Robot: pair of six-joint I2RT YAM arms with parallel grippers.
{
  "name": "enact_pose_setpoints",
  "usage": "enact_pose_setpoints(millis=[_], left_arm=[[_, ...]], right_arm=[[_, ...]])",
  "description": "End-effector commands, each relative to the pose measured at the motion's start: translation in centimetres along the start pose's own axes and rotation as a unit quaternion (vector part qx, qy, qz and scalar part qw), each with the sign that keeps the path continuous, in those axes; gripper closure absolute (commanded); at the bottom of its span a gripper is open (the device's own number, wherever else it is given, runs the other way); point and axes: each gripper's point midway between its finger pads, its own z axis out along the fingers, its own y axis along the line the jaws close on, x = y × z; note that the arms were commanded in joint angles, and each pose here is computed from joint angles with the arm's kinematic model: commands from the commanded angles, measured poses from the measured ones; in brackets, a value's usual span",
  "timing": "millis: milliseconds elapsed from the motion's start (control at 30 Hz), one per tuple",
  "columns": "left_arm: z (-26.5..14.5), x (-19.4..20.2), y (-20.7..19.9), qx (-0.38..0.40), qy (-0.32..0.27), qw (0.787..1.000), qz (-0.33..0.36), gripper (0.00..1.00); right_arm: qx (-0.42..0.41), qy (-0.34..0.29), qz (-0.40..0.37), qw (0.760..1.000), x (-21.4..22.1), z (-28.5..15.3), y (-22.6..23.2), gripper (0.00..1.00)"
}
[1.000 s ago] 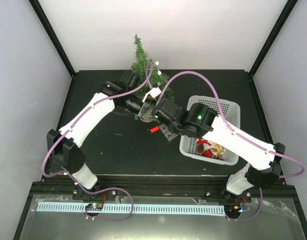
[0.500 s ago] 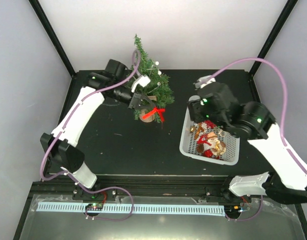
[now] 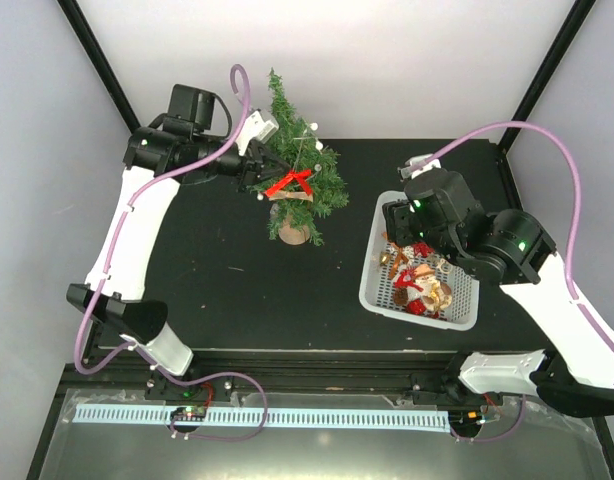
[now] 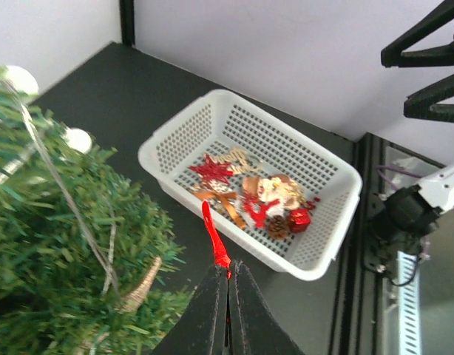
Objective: Decorate the small christmas tree
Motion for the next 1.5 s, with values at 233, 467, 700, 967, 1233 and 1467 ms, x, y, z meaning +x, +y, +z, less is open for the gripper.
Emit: enact_pose_setpoints(millis=[233, 467, 700, 967, 1233, 1467], left_arm=[[-0.4, -2.7, 4.0, -0.097, -0.014, 0.989, 0.108, 0.98], [0.1, -2.6, 6.5, -0.135, 0.002, 0.98, 0.146, 0.98], [0.0, -2.7, 7.9, -0.157, 0.006, 0.974, 0.163, 0.99], [-0.6, -1.8, 9.2, -0.169, 0.012, 0.973, 0.159, 0.98], [0.2, -0.1, 10.4, -0.169, 0.028, 0.974, 0.15, 0.99], [0.9, 0.7, 10.7, -0.159, 0.032, 0.976, 0.143, 0.98]], right_arm=[[0.005, -0.004, 0.017, 1.0, 0.2, 1.0, -0.4, 0.33], [0.006, 0.007, 0.017, 1.0, 0.6, 1.7, -0.4, 0.33], [0.005, 0.015, 0.018, 1.0, 1.1, 2.3, -0.5, 0.33], [0.003, 0.023, 0.018, 1.0, 1.2, 3.3, -0.5, 0.33], [-0.001, 0.027, 0.016, 1.0, 0.9, 4.0, -0.3, 0.33], [-0.002, 0.032, 0.016, 0.999, 1.0, 4.5, -0.3, 0.33]])
